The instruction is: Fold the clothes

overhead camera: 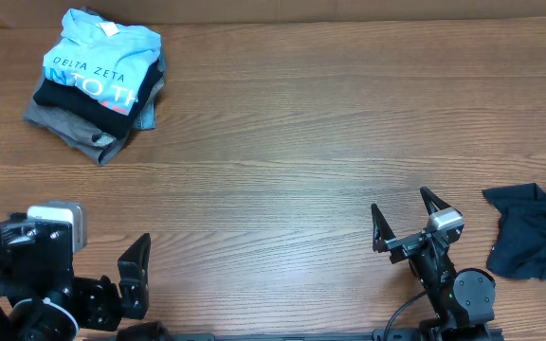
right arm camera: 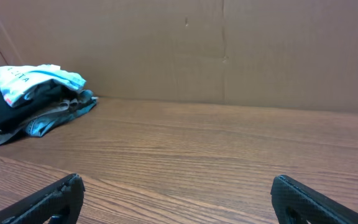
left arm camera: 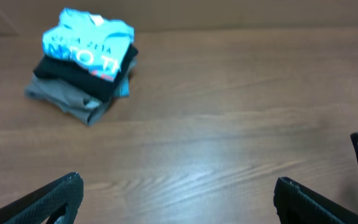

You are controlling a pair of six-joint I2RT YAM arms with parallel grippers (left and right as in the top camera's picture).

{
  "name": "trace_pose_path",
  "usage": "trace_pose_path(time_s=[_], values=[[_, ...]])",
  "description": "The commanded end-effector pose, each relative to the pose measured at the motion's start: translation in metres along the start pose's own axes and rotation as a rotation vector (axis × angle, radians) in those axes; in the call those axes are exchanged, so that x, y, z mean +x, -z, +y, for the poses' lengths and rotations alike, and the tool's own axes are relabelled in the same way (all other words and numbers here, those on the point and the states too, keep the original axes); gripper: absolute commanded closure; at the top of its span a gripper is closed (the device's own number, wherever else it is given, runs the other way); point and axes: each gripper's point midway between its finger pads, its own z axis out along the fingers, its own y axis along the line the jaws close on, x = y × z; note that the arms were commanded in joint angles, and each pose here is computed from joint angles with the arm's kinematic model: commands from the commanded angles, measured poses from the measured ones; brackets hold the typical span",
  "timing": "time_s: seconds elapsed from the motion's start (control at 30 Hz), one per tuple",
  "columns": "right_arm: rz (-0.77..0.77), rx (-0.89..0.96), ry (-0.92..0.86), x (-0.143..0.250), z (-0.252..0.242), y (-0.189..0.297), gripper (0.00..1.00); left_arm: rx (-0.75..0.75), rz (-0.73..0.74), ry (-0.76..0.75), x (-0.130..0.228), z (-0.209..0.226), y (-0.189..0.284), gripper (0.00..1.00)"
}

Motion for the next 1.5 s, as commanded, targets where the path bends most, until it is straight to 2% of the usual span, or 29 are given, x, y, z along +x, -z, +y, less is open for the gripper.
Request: trace_pose_path(time_s=[0.0, 0.17, 0.3, 0.73, 0.93, 1.03, 1.2, 1.47], values=[[-0.006, 0.001, 0.004, 0.001, -0.001, 0.000, 0.00, 0.010, -0.078, -0.028, -0.018, 0.000, -0.003, 0.00], [-0.006, 0.002, 0.004, 0.001, -0.001, 0.000, 0.00, 0.111, -0.335, -0.206, -0.058, -0.014, -0.028, 0.00], [-0.006, 0.001, 0.004, 0.001, -0.001, 0.000, 0.00, 0.141, -0.474, -0.261, -0.043, -0.014, -0.062, 0.00], [-0.006, 0.002, 0.004, 0.001, -0.001, 0.000, 0.00, 0.138, -0.570, -0.245, 0.091, 0.004, -0.162, 0.00], [-0.006, 0.002, 0.004, 0.001, -0.001, 0.000, 0.00, 0.135, -0.646, -0.268, 0.113, 0.011, -0.196, 0.00], [-0.006, 0.002, 0.004, 0.001, -0.001, 0.000, 0.00, 0.147, -0.621, -0.252, 0.131, 0.013, -0.216, 0.00], [-0.006, 0.001, 0.004, 0.001, -0.001, 0.000, 0.00, 0.152, -0.561, -0.226, 0.143, 0.015, -0.225, 0.00], [-0.006, 0.001, 0.004, 0.001, -0.001, 0.000, 0.00, 0.151, -0.562, -0.227, 0.143, 0.015, -0.225, 0.00]])
